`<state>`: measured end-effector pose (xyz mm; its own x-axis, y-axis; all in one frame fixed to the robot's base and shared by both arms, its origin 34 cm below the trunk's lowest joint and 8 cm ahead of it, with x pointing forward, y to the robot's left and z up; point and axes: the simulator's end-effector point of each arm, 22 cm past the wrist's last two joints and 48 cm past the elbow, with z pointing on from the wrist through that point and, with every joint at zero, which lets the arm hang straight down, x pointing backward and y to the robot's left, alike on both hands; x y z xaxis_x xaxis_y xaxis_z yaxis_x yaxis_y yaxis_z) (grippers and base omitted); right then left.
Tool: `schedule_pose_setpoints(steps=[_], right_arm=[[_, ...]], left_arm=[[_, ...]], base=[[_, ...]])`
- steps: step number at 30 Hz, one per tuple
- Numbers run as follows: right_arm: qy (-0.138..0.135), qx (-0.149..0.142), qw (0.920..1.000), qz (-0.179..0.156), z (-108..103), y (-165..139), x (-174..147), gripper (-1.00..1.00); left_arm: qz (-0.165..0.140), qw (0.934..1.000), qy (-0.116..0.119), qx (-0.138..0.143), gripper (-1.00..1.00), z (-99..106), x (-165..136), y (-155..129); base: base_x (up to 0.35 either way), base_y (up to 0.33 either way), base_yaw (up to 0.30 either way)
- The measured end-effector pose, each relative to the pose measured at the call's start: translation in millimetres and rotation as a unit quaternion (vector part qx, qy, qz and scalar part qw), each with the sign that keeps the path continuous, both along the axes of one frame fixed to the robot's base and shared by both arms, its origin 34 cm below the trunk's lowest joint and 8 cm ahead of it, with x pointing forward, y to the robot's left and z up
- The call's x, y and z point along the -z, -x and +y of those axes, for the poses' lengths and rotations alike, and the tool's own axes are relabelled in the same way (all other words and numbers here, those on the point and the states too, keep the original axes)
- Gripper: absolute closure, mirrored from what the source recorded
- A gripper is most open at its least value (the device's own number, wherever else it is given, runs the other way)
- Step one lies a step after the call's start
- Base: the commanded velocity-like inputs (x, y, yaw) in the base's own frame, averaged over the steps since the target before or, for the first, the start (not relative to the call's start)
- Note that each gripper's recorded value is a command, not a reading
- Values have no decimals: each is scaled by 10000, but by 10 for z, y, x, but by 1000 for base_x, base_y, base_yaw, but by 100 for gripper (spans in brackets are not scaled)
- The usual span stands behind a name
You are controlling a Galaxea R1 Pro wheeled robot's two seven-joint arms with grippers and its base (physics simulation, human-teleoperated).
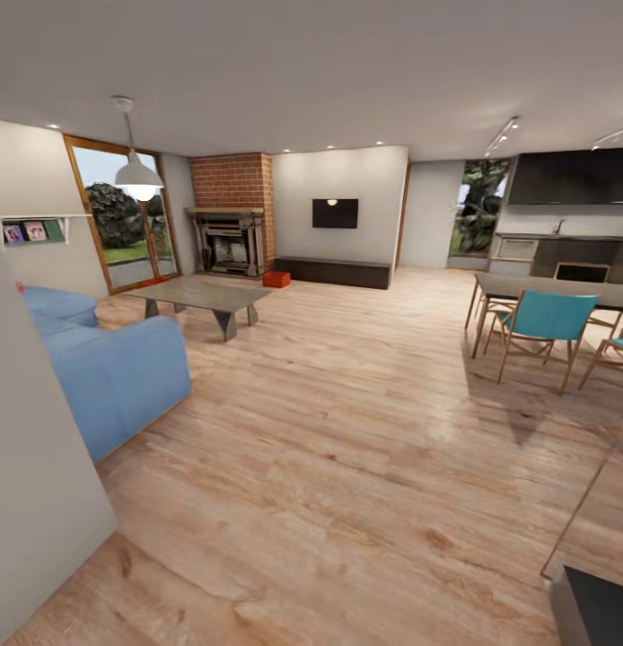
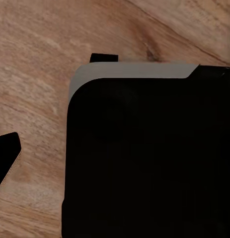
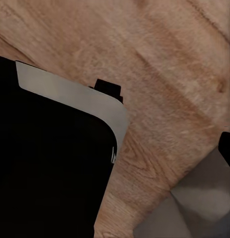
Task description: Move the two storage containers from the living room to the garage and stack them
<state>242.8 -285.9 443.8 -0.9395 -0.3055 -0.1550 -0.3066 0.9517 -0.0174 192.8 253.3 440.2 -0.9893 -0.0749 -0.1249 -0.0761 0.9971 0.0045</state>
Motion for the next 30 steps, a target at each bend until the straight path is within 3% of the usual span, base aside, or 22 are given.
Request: schedule_pose_setpoints(steps=[30], right_arm=[[6,0,10000,6,-7,3,0,-100]], left_arm=[[2,10000,6,2,-100,-10,0,5]], base=[[321,0,0]])
